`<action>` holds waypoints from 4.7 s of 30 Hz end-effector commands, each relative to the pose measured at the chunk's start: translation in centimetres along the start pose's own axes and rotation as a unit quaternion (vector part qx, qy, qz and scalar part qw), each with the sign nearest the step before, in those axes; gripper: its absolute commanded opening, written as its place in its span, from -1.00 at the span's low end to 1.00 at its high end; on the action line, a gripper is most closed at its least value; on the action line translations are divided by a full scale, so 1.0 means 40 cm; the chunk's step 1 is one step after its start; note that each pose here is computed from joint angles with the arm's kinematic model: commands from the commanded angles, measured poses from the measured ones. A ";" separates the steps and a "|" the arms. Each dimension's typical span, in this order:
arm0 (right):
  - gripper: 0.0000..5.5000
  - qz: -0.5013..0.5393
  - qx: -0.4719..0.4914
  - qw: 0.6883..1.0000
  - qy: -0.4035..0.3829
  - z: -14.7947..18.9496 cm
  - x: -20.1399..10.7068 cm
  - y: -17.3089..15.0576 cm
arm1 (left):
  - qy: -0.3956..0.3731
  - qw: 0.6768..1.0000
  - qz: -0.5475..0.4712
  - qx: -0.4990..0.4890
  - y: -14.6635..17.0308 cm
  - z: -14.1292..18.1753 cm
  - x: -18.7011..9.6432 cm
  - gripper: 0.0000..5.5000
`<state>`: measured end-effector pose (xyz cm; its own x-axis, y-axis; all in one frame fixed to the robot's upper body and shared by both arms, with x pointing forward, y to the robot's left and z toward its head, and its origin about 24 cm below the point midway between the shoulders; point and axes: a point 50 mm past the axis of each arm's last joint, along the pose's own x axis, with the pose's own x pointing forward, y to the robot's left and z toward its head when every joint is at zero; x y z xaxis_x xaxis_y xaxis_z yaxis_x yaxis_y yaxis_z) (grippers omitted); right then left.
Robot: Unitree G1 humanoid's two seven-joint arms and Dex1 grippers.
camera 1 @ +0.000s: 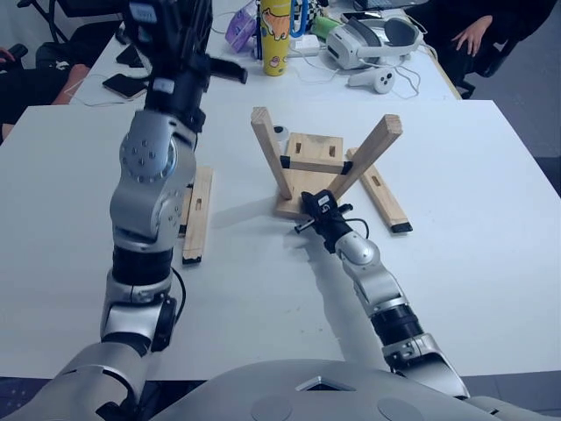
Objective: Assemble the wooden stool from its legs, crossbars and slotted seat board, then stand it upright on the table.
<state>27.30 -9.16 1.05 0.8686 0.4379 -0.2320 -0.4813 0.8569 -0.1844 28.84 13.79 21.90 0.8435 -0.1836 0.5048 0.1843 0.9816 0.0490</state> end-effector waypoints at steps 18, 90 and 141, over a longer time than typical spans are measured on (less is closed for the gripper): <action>-1.00 0.069 -0.072 0.979 -0.176 0.089 -0.040 0.006 | 0.180 0.981 0.027 -0.072 -0.025 -0.212 -0.147 -0.99; -1.00 0.206 -0.169 0.960 -0.089 0.151 0.168 -0.018 | 0.423 0.785 -0.358 0.276 0.118 -0.429 -0.187 -0.99; -1.00 0.143 0.070 0.985 -0.067 0.188 -0.143 -0.116 | 0.264 0.945 -0.133 0.143 0.083 -0.344 -0.175 -0.92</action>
<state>25.64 -12.57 12.19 0.6356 0.7698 -0.0582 -0.7719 0.6350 -0.0317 30.98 16.12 3.79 0.8590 -0.4342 -0.2713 0.5118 0.7436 0.4302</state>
